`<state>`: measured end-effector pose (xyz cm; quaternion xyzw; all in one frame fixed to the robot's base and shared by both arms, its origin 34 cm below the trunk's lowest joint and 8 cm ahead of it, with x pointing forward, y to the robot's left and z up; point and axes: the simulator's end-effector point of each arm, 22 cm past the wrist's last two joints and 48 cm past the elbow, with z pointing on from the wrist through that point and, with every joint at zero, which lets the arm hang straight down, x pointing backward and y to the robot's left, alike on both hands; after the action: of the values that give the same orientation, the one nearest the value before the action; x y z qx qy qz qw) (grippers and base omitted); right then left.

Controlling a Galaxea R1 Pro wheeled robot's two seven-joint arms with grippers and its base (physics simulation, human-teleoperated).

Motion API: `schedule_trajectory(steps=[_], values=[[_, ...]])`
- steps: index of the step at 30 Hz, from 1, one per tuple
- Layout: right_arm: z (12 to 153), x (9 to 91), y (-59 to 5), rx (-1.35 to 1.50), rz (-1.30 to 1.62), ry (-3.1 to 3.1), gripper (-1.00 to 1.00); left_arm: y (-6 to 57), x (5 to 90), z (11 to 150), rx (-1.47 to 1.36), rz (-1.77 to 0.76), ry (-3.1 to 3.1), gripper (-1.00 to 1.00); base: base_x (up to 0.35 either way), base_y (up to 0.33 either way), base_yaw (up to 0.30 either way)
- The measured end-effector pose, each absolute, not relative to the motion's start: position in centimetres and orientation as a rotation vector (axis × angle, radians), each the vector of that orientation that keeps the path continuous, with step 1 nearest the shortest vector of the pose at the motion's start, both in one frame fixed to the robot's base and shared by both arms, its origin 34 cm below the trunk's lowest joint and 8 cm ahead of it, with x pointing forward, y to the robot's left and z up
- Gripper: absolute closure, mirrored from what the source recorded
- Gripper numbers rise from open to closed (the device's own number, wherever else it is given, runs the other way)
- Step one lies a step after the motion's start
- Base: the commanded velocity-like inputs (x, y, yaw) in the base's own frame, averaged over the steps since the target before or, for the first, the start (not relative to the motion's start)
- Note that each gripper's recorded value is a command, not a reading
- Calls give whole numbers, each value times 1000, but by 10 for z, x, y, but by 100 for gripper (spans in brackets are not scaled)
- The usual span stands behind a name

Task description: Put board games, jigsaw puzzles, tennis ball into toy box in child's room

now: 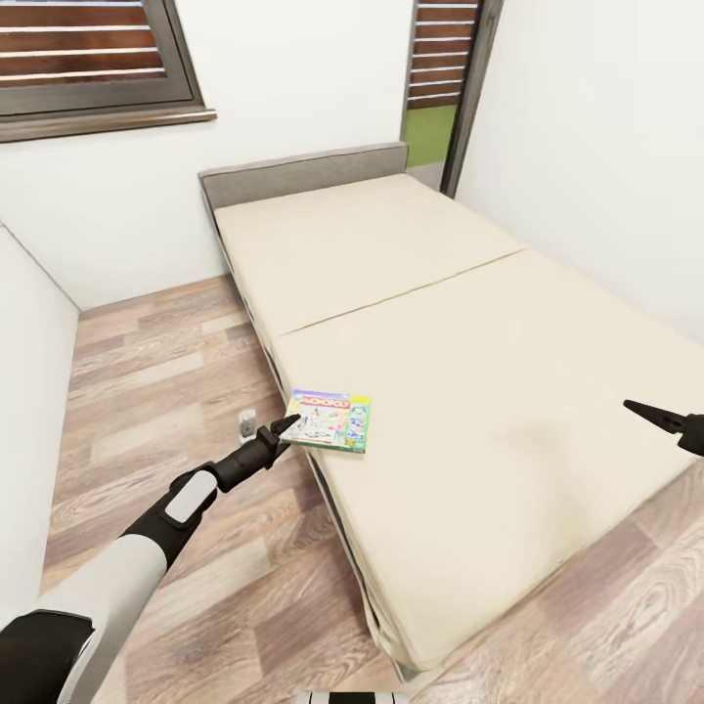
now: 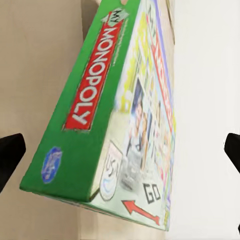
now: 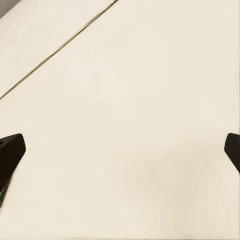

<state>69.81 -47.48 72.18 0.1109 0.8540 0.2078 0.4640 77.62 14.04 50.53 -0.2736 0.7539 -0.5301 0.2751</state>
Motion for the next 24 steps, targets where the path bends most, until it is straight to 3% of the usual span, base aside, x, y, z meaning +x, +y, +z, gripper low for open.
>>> schedule_trajectory(steps=[9, 24], values=[[722, 698, -475, 272, 511, 2099, -100, 147, 782, 508, -727, -1410, 2027, -100, 0, 0, -124], [722, 698, -474, 272, 511, 2099, -100, 152, 785, 510, -724, -1399, 2026, -100, 0, 0, -26]])
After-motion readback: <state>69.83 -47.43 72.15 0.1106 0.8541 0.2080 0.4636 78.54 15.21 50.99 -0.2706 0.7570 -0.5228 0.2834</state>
